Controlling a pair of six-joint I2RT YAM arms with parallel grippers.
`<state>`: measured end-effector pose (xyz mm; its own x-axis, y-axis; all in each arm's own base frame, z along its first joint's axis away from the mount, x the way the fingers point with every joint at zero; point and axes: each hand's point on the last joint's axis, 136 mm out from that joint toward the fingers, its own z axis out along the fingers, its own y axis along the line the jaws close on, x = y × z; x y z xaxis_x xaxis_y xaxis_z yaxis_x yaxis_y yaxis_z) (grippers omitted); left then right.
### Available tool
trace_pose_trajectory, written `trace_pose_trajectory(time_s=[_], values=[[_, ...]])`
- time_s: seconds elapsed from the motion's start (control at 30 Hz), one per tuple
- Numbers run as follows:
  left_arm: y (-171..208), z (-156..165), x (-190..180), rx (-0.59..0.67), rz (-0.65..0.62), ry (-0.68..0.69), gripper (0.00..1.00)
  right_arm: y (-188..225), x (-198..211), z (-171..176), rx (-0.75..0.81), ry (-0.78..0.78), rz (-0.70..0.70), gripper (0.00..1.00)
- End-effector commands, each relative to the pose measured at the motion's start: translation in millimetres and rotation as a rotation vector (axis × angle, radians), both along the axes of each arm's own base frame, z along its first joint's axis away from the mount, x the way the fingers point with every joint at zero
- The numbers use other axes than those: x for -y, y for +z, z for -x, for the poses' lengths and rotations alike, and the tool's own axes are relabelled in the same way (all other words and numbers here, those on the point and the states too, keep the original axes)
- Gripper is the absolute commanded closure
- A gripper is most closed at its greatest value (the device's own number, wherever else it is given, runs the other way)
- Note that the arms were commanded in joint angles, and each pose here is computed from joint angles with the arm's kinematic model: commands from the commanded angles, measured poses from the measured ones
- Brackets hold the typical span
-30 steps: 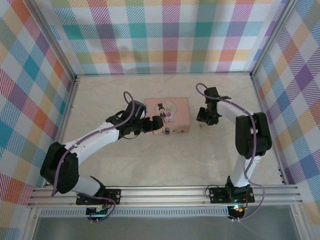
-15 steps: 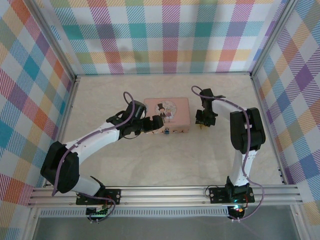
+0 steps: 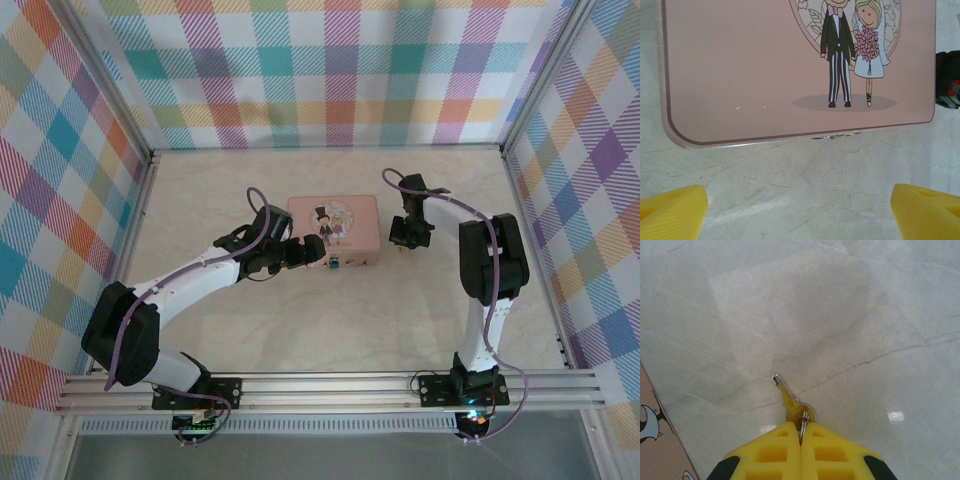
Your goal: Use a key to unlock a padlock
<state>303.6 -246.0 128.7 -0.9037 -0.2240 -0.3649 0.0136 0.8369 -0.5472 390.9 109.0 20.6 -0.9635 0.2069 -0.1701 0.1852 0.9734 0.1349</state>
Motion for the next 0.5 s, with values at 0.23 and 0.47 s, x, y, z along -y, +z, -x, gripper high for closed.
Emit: trace_pose_trajectory(time_s=[0.23, 0.47], values=[[24.8, -5.3, 0.6, 0.068, 0.023, 0.017, 0.05, 59.3, -7.8, 10.8, 0.17, 0.077, -0.069, 1.0], [60.9, -23.1, -0.2, 0.134, 0.083, 0.03, 0.05, 141.1, -30.6, 14.8, 0.415, 0.204, -0.206, 1.0]])
